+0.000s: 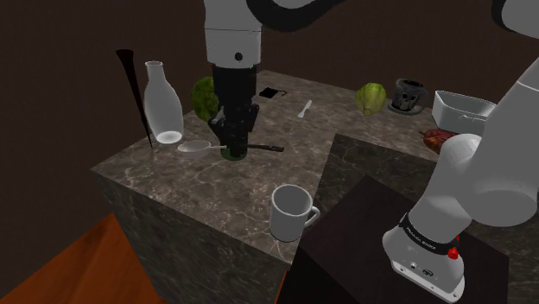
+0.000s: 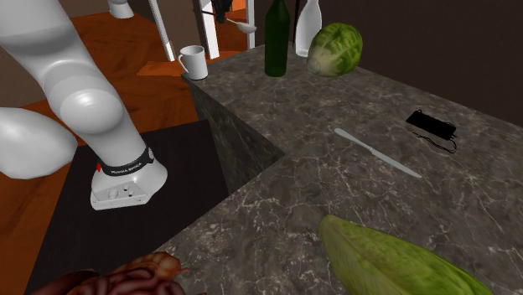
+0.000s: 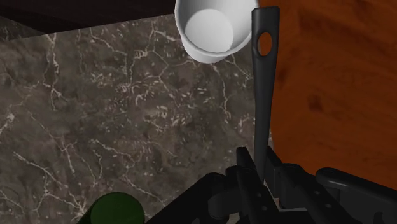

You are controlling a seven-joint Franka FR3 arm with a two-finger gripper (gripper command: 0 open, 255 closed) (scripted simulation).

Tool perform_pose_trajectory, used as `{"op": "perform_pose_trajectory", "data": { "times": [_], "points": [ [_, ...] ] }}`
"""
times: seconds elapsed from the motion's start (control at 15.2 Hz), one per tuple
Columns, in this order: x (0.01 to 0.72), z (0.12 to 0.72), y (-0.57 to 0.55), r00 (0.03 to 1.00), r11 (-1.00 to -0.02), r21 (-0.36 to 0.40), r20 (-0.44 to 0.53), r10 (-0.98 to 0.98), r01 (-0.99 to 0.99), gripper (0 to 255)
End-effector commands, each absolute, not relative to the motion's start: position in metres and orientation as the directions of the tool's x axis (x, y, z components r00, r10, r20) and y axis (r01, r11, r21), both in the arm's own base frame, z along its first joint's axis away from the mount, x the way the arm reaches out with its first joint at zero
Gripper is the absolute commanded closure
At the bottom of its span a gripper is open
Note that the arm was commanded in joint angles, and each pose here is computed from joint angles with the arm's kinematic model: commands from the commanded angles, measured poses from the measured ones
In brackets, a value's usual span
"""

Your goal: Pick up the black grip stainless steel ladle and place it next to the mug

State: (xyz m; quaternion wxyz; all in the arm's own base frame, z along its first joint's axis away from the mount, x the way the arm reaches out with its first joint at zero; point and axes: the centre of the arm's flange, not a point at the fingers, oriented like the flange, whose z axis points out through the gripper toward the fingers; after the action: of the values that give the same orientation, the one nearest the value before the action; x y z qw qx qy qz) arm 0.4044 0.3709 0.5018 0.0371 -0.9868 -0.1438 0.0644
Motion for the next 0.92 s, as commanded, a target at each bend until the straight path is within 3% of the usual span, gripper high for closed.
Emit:
{"op": "perform_pose_trajectory", "data": {
  "times": [0.0, 0.86],
  "points": [
    [0.404, 0.514, 0.371, 0.950, -0.956, -0.092, -0.117, 0.289, 0.279, 255],
    [0.409, 0.576, 0.358, 0.950, -0.956, -0.092, -0.117, 0.289, 0.279, 255]
  ]
}}
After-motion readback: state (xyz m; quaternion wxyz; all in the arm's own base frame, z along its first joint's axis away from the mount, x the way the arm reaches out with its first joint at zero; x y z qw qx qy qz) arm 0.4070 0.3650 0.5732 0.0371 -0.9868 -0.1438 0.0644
